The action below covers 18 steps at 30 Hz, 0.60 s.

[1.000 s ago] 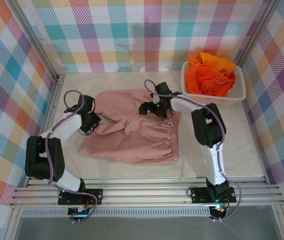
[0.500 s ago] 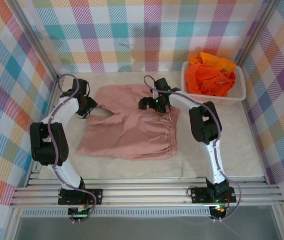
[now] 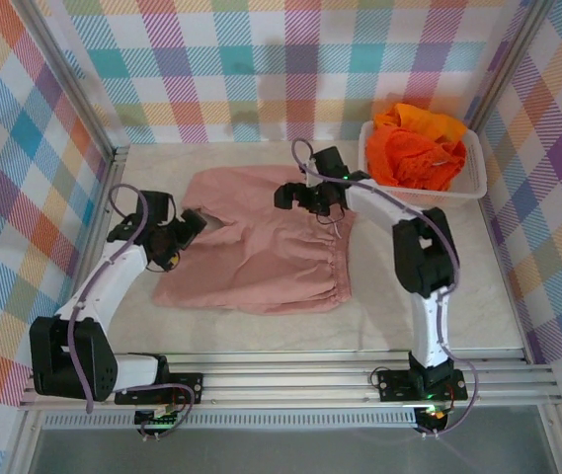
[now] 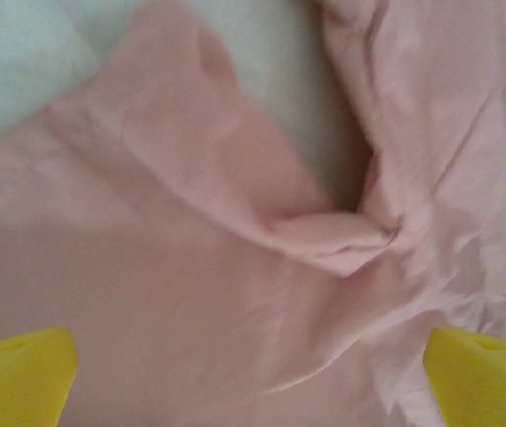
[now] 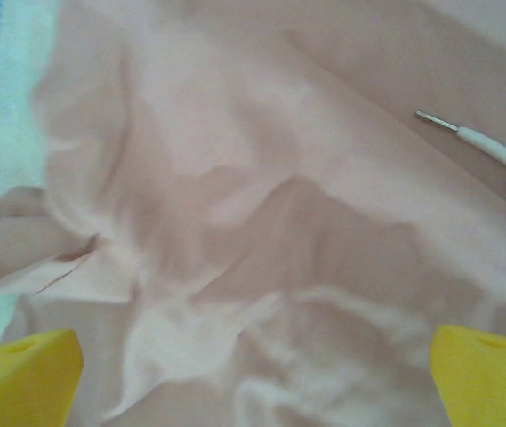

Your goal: Fold and stack the shorts

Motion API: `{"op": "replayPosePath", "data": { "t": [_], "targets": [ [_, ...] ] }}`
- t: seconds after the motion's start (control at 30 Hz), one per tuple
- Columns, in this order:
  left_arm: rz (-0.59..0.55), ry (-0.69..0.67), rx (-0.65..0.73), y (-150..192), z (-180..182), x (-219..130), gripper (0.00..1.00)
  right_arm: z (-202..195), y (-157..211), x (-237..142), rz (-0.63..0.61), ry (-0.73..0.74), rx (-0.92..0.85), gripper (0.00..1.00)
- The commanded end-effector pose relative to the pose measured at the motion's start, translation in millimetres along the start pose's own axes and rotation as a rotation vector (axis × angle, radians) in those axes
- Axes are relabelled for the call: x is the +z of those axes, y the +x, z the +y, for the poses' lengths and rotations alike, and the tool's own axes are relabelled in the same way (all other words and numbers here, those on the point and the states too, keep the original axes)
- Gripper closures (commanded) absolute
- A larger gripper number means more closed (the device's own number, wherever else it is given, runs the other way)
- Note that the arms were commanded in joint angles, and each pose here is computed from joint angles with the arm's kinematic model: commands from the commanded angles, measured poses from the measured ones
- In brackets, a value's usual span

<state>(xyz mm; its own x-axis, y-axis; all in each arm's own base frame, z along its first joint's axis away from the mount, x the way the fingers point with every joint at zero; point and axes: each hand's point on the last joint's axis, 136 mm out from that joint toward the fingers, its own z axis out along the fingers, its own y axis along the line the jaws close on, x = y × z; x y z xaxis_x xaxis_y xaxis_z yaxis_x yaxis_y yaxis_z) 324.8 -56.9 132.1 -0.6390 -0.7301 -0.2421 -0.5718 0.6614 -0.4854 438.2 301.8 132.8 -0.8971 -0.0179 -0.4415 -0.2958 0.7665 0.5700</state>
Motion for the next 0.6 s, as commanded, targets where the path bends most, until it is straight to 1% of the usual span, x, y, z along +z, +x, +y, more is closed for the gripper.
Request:
{"op": "replayPosePath", "data": {
  "t": [0.0,0.13,0.23,0.4,0.57],
  "targets": [
    [0.017,0.029,-0.01,7.9,-7.0,9.2,0.0,27.6,-3.1,-45.1,-0.099,-0.043,-0.074,0.01],
    [0.054,0.042,-0.014,7.5,-15.6,36.7,0.0,15.1,40.0,-65.8,-0.091,-0.021,-0.058,0.0],
    [0.043,0.037,0.007,-3.5,-25.1,52.3,0.0,0.9,70.5,-73.3,-0.068,0.009,-0.039,0.01],
    [0.032,0.011,0.055,-24.4,-43.9,74.1,0.0,-17.8,120.6,-74.1,0.006,0.016,0.041,0.01],
    [0.007,-0.02,0.086,-48.8,-59.1,96.6,0.0,-20.3,157.5,-68.1,0.082,-0.016,0.093,0.0]
  ]
}}
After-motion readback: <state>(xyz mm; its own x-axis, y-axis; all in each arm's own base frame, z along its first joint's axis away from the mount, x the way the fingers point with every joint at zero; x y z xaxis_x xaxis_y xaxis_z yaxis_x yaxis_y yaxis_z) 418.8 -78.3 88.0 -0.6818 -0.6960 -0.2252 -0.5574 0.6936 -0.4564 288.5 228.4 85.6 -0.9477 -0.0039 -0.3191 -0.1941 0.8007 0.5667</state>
